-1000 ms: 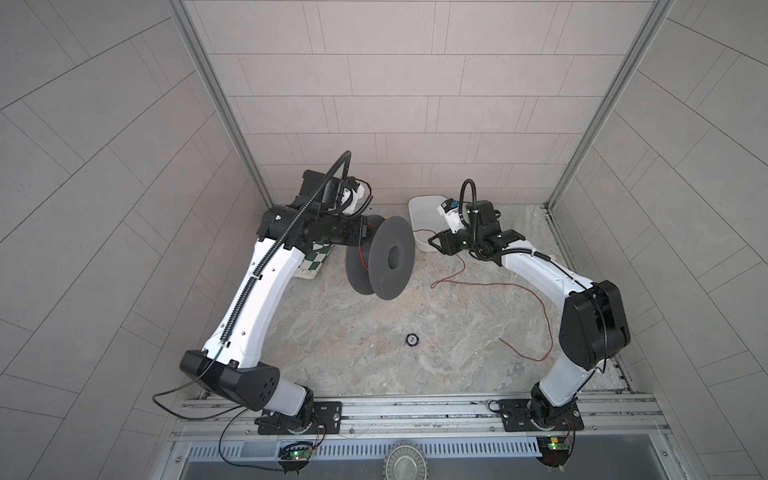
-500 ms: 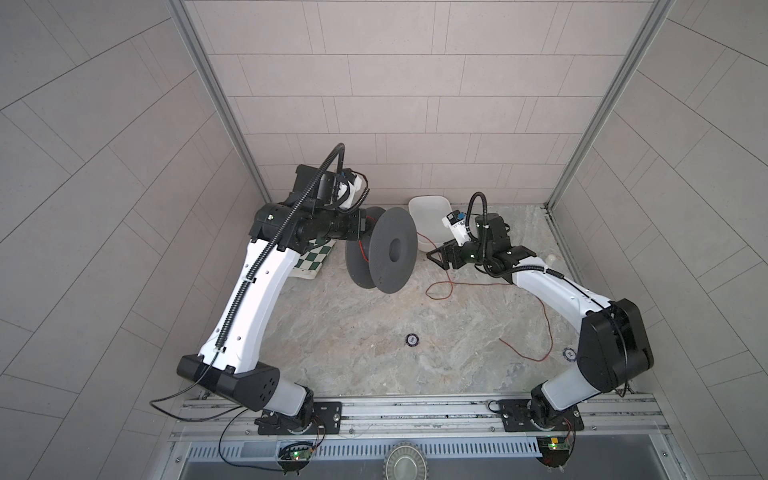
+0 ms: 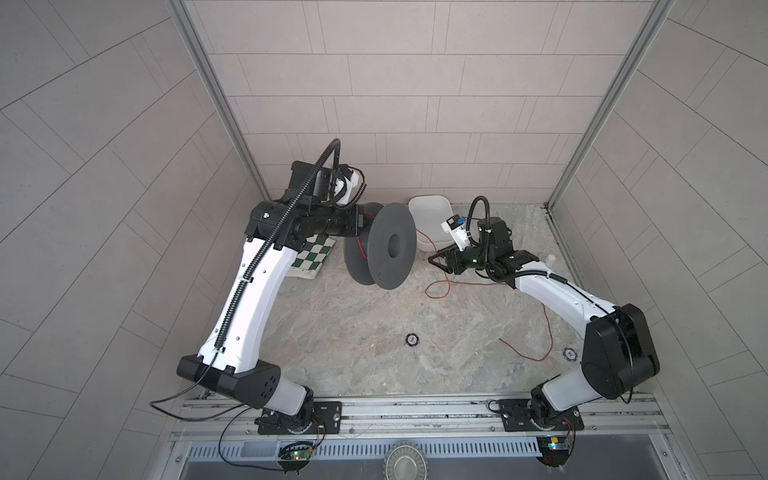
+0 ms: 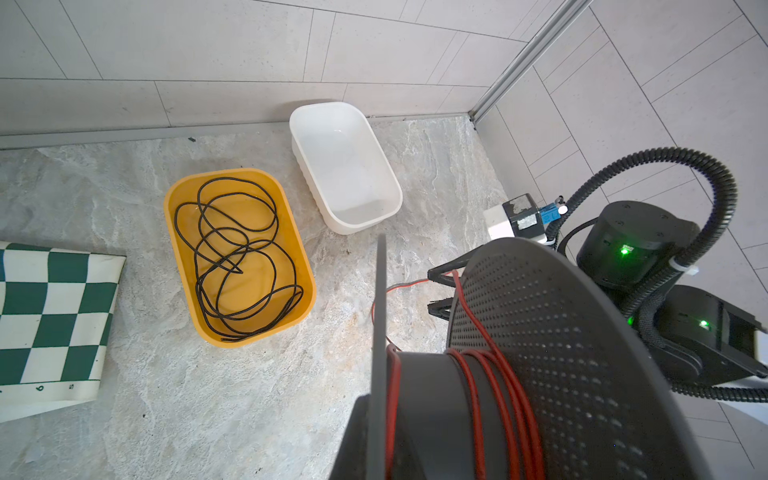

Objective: Wrap the cables
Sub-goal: 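Slide the right gripper along the red cable away from the spool, then wrap the red cable over the spool hub again with the right gripper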

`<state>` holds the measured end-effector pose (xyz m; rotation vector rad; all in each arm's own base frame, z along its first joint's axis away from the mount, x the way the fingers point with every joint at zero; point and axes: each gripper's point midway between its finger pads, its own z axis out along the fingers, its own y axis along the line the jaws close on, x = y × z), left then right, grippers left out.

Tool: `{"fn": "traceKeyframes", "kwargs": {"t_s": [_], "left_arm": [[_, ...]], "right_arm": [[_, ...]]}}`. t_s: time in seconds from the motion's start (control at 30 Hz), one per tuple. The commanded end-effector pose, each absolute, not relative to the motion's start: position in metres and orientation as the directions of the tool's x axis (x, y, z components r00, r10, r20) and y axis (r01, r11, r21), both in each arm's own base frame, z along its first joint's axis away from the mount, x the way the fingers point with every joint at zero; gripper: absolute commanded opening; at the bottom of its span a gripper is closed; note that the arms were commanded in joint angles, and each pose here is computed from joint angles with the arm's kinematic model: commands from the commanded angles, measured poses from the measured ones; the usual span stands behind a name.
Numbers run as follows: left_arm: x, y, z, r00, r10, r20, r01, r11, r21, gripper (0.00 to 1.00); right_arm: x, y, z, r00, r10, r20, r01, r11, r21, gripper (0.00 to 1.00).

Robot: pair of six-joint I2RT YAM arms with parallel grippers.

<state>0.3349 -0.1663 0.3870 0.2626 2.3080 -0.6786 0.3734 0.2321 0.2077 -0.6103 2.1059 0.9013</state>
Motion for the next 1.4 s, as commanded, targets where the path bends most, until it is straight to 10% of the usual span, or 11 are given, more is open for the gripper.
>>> {"fn": "traceKeyframes", "kwargs": {"t_s": [0.0, 0.27, 0.63, 1.37], "left_arm": [[0.338, -0.169, 0.415, -0.687, -0.057, -0.724, 0.396, 0.807, -0.439, 0.00], [0.349, -0.161, 0.423, -0.678, -0.112, -0.727, 0.363, 0.808, -0.464, 0.00], [0.364, -0.158, 0.427, -0.676, -0.190, -0.712, 0.323, 0.792, -0.518, 0.00], [0.411, -0.108, 0.425, -0.503, -0.627, -0.595, 0.015, 0.682, -0.731, 0.00]], "right_arm": [[0.367, 0.230, 0.215, -0.578, -0.114, -0.808, -0.675, 0.623, 0.395, 0.46], [0.359, 0.227, 0.194, -0.614, -0.074, -0.786, -0.639, 0.630, 0.441, 0.38], [0.365, 0.224, 0.177, -0.656, 0.009, -0.755, -0.566, 0.655, 0.500, 0.00], [0.350, 0.280, 0.138, -0.650, -0.246, -0.719, -0.542, 0.813, 0.212, 0.00]]}}
